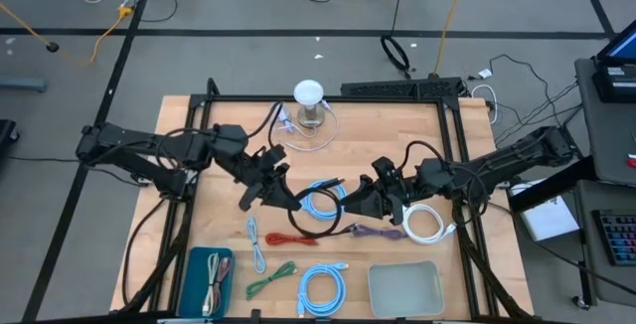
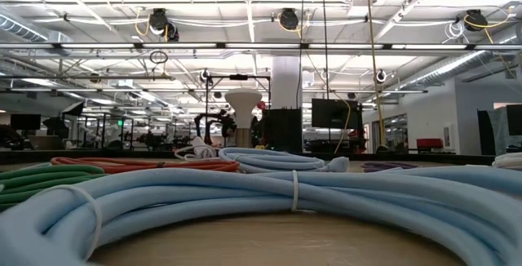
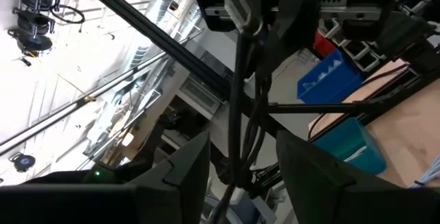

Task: Pick & Place USB Port
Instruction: Put the black video cable into the gray bin

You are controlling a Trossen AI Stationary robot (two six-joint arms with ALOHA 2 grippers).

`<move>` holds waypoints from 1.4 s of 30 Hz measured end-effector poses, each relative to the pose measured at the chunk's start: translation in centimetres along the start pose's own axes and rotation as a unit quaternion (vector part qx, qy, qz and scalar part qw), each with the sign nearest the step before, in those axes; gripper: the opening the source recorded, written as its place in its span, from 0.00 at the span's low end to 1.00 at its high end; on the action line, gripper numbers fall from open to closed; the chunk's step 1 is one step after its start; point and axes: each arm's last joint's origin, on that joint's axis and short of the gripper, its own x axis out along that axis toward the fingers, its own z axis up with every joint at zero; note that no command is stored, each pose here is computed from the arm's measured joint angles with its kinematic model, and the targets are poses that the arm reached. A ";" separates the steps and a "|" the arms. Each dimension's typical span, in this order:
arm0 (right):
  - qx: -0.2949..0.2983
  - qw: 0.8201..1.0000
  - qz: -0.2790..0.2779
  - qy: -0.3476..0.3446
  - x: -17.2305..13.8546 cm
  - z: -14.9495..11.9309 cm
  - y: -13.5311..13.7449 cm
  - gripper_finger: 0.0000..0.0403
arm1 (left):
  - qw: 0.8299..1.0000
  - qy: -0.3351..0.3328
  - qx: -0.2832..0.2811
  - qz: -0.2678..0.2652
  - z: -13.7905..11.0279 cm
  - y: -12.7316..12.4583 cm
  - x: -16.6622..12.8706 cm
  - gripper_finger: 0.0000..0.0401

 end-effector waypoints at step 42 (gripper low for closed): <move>0.030 0.975 -0.073 0.207 -3.2 -1.0 -0.6 0.01 | 0.996 0.013 0.004 -0.085 0.5 -1.5 -0.7 0.36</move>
